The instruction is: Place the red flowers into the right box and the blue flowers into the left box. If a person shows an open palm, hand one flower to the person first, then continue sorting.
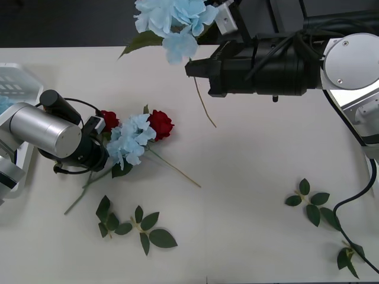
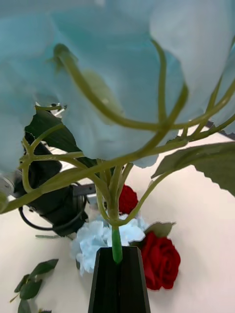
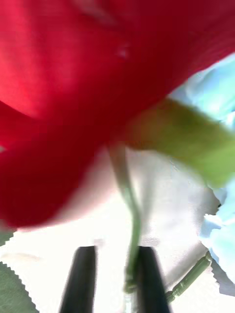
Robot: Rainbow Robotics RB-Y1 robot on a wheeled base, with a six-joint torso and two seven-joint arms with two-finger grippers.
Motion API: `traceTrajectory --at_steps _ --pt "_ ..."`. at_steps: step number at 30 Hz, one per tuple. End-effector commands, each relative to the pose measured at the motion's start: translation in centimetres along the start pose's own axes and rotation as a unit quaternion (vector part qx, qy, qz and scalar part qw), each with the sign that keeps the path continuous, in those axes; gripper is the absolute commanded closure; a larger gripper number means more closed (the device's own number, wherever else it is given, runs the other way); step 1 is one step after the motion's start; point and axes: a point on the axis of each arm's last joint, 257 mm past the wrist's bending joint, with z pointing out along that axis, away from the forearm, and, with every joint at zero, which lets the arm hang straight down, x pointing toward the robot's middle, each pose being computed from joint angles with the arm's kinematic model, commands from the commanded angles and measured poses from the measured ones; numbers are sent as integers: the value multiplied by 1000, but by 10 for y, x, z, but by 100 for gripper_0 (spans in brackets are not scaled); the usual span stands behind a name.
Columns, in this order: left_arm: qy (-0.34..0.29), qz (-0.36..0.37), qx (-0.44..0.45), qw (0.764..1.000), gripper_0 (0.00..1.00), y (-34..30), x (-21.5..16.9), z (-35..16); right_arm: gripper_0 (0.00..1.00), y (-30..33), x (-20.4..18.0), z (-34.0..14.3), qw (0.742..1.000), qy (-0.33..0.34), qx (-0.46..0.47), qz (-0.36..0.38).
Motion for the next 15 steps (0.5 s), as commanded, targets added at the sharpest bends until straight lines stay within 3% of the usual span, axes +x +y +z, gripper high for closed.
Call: traceTrajectory --at_steps 1,15 --pt "-20 39 -2 999 100 -7 -24 -7 100 23 -54 7 997 -52 -21 -44" --pt "-44 44 -7 998 100 4 -37 -25 100 38 -66 12 996 -72 -44 -31"
